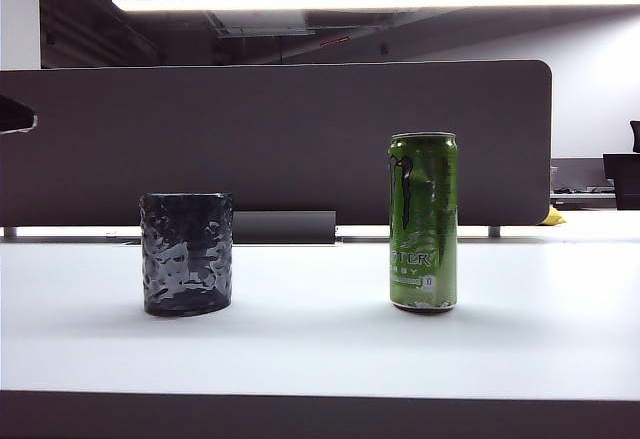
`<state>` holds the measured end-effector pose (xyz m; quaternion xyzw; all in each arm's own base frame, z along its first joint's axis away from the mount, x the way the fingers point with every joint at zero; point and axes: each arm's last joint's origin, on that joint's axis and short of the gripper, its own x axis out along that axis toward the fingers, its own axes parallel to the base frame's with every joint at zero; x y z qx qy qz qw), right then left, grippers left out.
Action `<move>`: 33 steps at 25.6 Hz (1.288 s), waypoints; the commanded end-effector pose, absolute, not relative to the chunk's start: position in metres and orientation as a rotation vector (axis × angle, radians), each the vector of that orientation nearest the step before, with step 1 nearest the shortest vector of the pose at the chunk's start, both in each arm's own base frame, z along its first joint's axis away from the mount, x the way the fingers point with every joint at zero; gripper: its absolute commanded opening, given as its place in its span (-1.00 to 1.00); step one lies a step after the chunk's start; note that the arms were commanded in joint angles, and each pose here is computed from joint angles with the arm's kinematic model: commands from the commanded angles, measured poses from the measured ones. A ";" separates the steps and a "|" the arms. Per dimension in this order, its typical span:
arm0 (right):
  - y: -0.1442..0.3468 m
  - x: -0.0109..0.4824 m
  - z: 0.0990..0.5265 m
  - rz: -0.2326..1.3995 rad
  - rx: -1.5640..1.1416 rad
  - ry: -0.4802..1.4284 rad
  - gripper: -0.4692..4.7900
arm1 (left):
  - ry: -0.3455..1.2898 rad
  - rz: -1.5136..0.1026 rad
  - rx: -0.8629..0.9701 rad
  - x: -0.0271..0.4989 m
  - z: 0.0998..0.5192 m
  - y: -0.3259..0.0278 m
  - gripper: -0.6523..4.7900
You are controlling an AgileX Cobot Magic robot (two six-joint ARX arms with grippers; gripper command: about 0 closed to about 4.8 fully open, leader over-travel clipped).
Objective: Pick up the metal can, pour some water into the cup, then place the can back on the table.
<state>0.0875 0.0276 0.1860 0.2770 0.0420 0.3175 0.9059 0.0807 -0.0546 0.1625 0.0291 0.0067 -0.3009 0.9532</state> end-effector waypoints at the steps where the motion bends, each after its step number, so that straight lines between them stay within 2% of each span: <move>1: 0.034 0.080 0.217 0.652 0.509 -0.048 -0.72 | 0.000 -0.613 0.055 0.081 0.164 -0.055 -0.78; 3: 0.039 0.080 0.233 0.634 0.447 -0.071 -0.52 | 0.000 -0.613 0.055 0.081 0.164 -0.055 -0.78; 5: 0.048 0.088 0.244 0.628 0.365 -0.035 -0.07 | 0.001 -0.613 0.055 0.081 0.164 -0.055 -0.78; 6: 0.057 0.097 0.246 0.606 0.317 0.018 0.38 | 0.001 -0.613 0.055 0.081 0.164 -0.055 -0.78; 7: 0.062 0.102 0.246 0.601 0.294 0.041 0.63 | 0.001 -0.613 0.055 0.081 0.164 -0.055 -0.78; 8: 0.074 0.114 0.244 0.587 0.265 0.084 1.00 | 0.000 -0.613 0.055 0.081 0.164 -0.055 -0.78; 14: 0.125 0.145 0.211 0.364 0.179 0.155 1.00 | 0.000 -0.613 0.055 0.081 0.164 -0.055 -0.78; 22: 0.157 0.180 0.160 0.352 0.172 0.179 1.00 | 0.000 -0.613 0.055 0.081 0.164 -0.055 -0.78; 33: 0.164 0.221 0.156 0.270 0.176 0.177 1.00 | 0.000 -0.613 0.055 0.081 0.164 -0.055 -0.78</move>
